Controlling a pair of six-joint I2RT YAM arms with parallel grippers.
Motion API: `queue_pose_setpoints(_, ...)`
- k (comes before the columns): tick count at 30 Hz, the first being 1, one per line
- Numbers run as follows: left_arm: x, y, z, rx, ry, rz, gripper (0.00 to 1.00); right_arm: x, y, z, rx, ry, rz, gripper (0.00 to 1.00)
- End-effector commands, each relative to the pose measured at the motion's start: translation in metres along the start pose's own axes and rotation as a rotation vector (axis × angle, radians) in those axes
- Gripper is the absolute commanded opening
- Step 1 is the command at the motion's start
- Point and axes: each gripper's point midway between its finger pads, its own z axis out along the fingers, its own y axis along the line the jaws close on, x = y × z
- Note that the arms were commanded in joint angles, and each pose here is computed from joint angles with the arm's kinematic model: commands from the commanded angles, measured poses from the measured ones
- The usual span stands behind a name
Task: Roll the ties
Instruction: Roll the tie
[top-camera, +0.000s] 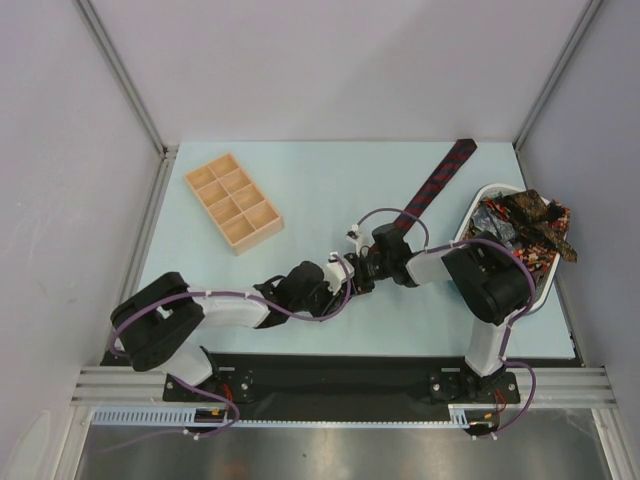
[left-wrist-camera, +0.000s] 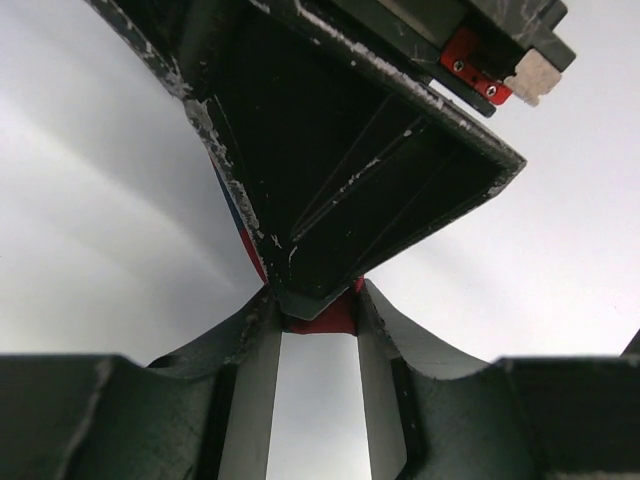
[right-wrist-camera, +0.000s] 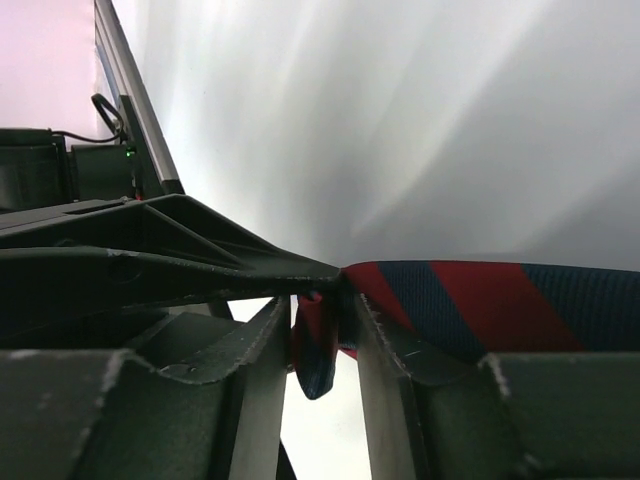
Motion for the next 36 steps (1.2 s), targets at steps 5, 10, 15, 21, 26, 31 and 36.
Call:
queue_pose_setpoints(5,0.004,-0.002,0.004,-0.002,0.048,-0.016,0.38,-0.016,-0.003,-0.013,0.048,-0.075,-0.043,0.32)
queue_pose_setpoints(10,0.003,0.0,0.003,-0.011,0.045,-0.016,0.4,-0.014,-0.002,-0.015,0.043,-0.075,-0.04,0.22)
queue_pose_setpoints(15,-0.002,-0.002,0.001,-0.002,0.026,-0.01,0.41,-0.017,0.002,-0.016,0.031,-0.074,-0.049,0.03)
queue_pose_setpoints(21,-0.013,-0.009,-0.006,0.039,-0.017,-0.009,0.56,-0.022,0.002,-0.014,0.048,-0.062,-0.059,0.0)
queue_pose_setpoints(26,-0.038,-0.008,-0.023,0.026,-0.133,-0.015,0.71,-0.024,0.006,-0.013,0.056,-0.058,-0.073,0.0)
queue_pose_setpoints(31,-0.051,-0.003,-0.041,-0.01,-0.211,-0.017,0.91,-0.025,0.011,-0.01,0.052,-0.049,-0.079,0.0)
queue_pose_setpoints(36,-0.078,0.033,-0.068,-0.228,-0.317,-0.094,1.0,-0.03,0.014,-0.01,0.064,-0.059,-0.07,0.0)
